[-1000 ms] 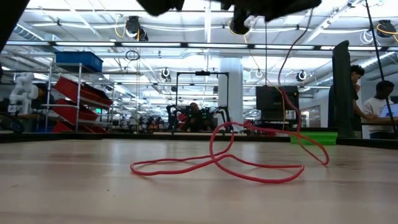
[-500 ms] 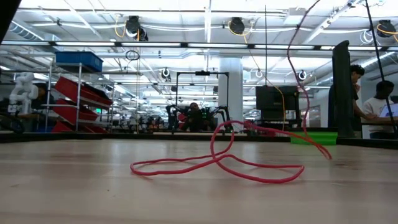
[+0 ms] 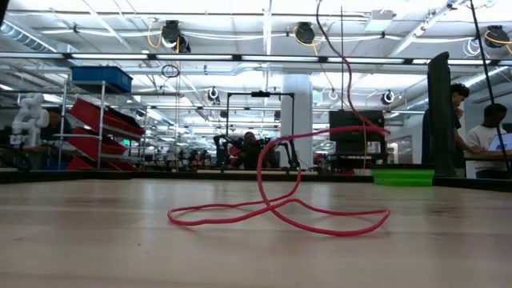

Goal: Coil cords
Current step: Coil the red wire into the spool

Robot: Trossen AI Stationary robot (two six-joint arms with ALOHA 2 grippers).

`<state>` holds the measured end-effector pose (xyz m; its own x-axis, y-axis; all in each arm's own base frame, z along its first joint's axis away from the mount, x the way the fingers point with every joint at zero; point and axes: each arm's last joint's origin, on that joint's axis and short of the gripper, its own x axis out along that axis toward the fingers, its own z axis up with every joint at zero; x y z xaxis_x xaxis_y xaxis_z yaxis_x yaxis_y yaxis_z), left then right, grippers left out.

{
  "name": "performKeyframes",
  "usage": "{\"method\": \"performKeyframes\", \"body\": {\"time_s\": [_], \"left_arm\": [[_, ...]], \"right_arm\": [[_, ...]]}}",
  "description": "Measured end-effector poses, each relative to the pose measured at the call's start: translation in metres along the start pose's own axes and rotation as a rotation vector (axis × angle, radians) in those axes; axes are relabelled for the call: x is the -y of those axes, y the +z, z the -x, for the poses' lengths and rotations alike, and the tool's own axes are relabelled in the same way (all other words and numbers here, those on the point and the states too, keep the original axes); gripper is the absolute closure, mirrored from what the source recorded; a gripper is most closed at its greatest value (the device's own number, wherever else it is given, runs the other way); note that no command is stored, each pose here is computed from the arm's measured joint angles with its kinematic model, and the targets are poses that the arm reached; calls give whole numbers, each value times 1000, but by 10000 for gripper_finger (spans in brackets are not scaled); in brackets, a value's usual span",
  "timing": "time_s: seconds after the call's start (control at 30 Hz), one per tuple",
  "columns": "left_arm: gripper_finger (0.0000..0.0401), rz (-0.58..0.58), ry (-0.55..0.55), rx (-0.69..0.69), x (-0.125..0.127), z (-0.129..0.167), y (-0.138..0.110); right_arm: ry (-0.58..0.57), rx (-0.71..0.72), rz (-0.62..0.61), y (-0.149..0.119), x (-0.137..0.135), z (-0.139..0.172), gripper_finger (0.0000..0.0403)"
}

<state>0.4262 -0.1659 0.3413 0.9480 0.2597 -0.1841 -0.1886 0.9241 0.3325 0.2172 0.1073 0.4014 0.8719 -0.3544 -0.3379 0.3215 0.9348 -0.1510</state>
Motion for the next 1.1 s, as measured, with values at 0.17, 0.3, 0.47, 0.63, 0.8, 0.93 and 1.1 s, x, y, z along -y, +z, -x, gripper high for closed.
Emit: {"method": "performKeyframes", "body": {"time_s": [0.17, 0.3, 0.47, 0.63, 0.8, 0.93, 1.1], "left_arm": [[400, -20, 5, 5, 2, 14, 8], [400, -57, 60, -22, 2, 22, 10], [400, -91, 123, -25, -4, 34, 18], [400, -113, 160, -29, -14, 51, 28], [400, -163, 243, -113, -23, 63, 26], [400, -181, 276, -165, -24, 70, 21], [400, -155, 261, -174, -20, 72, 18]], "right_arm": [[1, -1, -11, 0, 0, 0, 403], [4, -3, -14, 0, 0, 0, 403], [30, -13, -11, -1, -1, 0, 403], [57, -23, -9, -1, -1, 0, 403], [88, -32, -8, -2, -2, 0, 403], [100, -34, -8, -2, -3, 1, 403], [100, -15, -27, 1, -4, 1, 403]]}}
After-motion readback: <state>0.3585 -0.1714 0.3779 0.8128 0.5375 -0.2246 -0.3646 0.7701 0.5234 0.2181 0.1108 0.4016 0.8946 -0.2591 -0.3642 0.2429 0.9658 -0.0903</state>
